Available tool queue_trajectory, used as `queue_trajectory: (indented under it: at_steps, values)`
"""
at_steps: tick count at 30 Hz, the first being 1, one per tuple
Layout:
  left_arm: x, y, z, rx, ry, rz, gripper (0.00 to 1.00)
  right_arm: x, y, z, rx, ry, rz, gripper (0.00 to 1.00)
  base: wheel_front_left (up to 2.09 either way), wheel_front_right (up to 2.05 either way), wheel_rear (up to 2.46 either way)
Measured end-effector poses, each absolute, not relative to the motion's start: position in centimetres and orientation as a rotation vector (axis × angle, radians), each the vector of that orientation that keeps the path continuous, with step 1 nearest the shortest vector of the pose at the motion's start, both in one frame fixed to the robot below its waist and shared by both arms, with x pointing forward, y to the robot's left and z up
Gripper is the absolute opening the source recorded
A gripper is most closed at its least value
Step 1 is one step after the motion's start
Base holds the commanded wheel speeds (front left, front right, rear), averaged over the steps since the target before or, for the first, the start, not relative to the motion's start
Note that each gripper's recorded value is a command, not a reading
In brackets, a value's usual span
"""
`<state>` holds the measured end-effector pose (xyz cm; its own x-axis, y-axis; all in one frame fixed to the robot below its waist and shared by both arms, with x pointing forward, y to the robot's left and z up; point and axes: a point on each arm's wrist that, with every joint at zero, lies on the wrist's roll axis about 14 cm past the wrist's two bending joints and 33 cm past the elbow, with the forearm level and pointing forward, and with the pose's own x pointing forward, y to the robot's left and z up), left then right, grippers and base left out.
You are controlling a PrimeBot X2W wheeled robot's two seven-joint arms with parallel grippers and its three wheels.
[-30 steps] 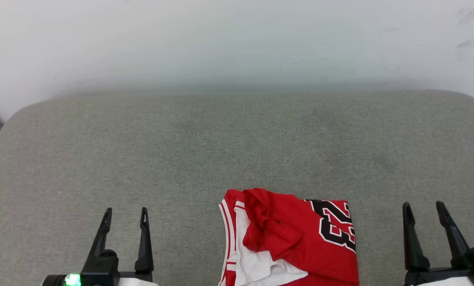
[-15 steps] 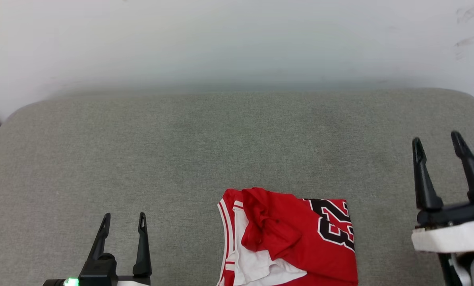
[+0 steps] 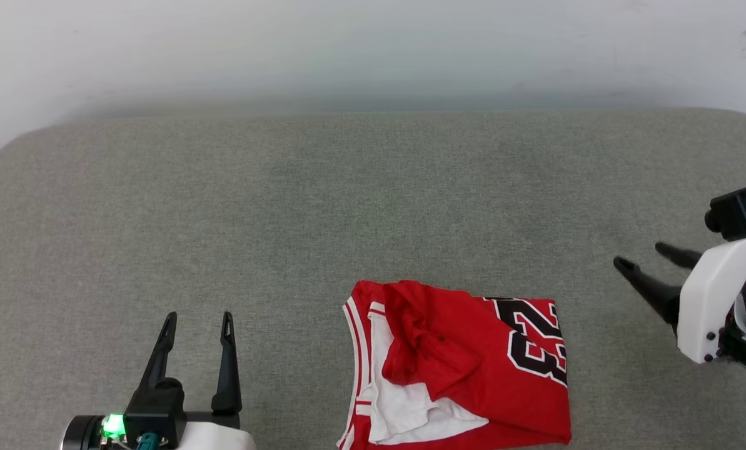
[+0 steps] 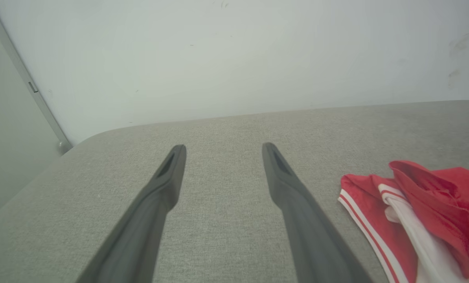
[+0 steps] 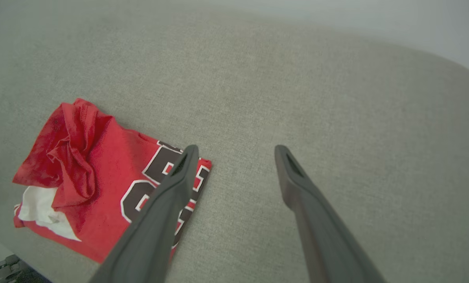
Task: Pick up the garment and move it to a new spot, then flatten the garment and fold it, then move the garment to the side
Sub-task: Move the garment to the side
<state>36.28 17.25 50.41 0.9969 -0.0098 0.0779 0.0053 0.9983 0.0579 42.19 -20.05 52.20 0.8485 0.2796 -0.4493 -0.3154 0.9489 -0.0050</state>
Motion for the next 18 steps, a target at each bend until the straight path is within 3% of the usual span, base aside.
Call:
queue_trajectory:
  at_steps: [8, 18]
  values:
    - [37.5, 17.4, 50.0, 0.054, -0.070, -0.007, 1.00, 38.4, -19.0, 44.4, 0.130, 0.896, 0.398, 1.00, 0.00, 0.00, 0.00]
    - [39.4, 18.2, 49.1, 0.055, -0.048, 0.009, 1.00, 37.1, -13.7, 37.8, 0.347, 1.090, 0.477, 1.00, 0.00, 0.00, 0.00]
